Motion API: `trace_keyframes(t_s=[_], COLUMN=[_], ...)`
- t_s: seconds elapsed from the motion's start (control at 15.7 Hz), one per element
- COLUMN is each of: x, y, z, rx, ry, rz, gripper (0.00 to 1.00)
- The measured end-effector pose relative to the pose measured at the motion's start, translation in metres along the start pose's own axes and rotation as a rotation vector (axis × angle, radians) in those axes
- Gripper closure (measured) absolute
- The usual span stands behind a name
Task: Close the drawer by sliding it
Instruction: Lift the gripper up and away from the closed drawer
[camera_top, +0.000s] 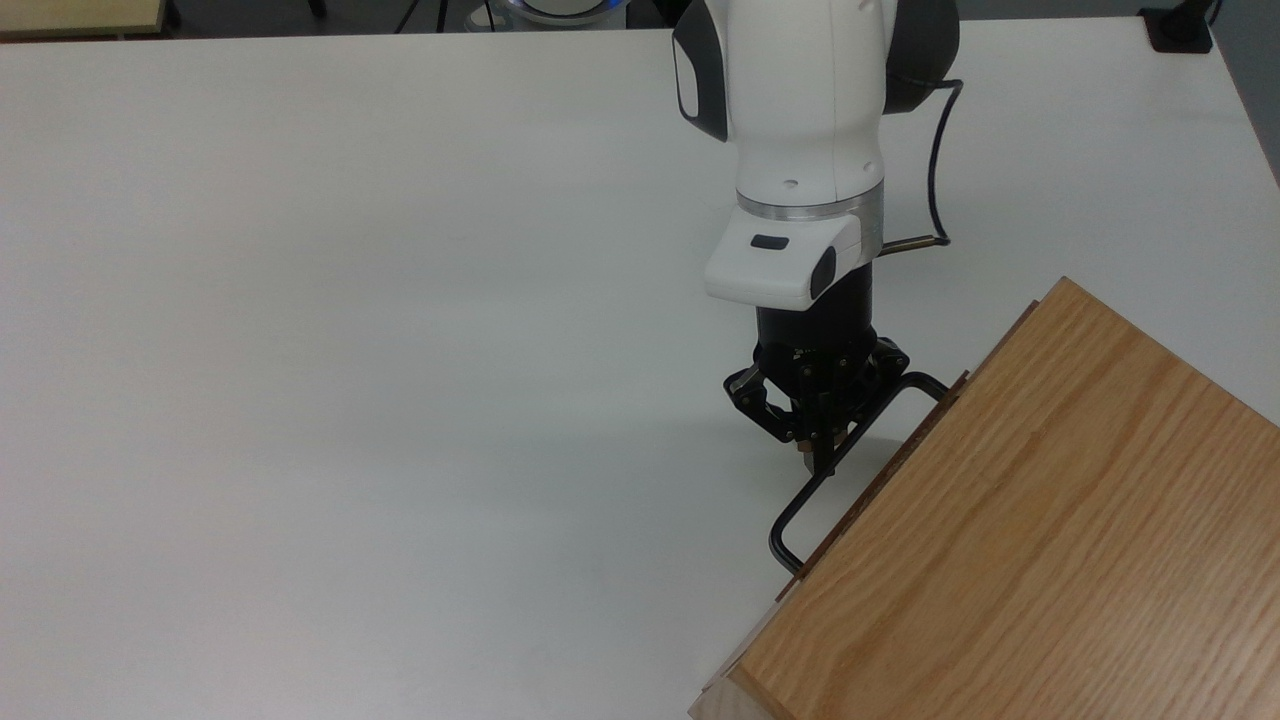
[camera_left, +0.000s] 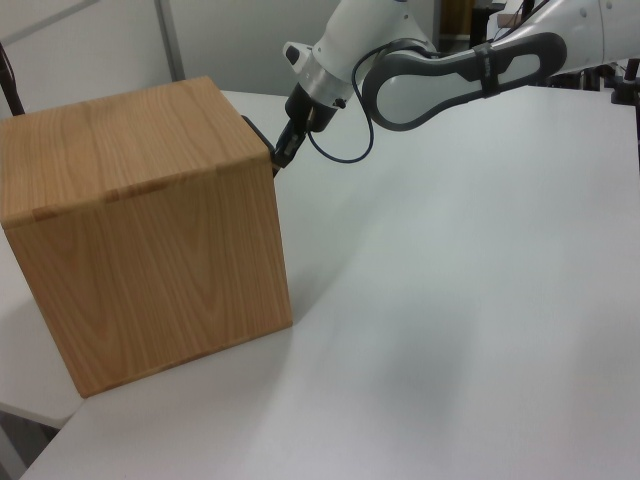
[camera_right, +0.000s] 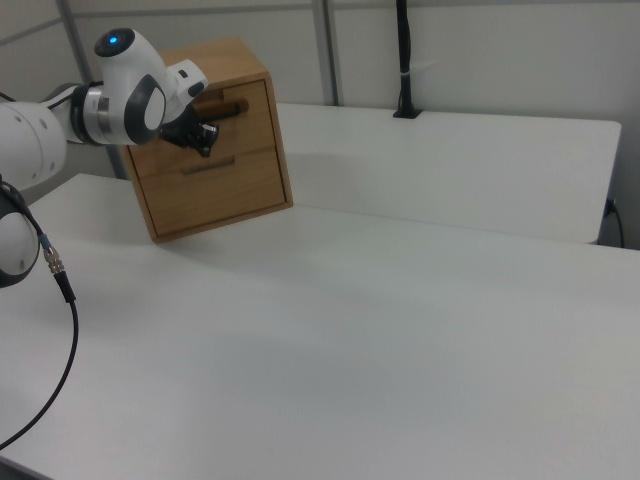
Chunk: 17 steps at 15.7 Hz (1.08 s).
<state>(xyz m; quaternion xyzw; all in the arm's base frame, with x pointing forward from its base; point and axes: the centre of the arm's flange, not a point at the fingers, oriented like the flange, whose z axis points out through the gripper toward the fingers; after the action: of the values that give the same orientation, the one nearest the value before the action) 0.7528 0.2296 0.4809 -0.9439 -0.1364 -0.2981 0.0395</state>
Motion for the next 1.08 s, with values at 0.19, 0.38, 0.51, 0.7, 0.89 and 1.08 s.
trace_keyframes(t_s=[0.19,0.38,0.51,0.7,0.89,1.08], x=[0.008,0.014,0.016,0.004,-0.016,-0.038], y=[0.006,0.012,0.010,0.014,0.043,0.083], z=[-0.008,-0.016,-0.024,-0.038,-0.078,-0.143], rx=[-0.011,-0.022,-0.028,-0.032,-0.028,-0.041], ry=[0.053,0.091,0.095,-0.002,-0.158,-0.334], rz=[0.096,0.136,0.126,0.144,0.196,0.257], gripper=[0.96,0.95,0.94,0.92,0.81,0.72])
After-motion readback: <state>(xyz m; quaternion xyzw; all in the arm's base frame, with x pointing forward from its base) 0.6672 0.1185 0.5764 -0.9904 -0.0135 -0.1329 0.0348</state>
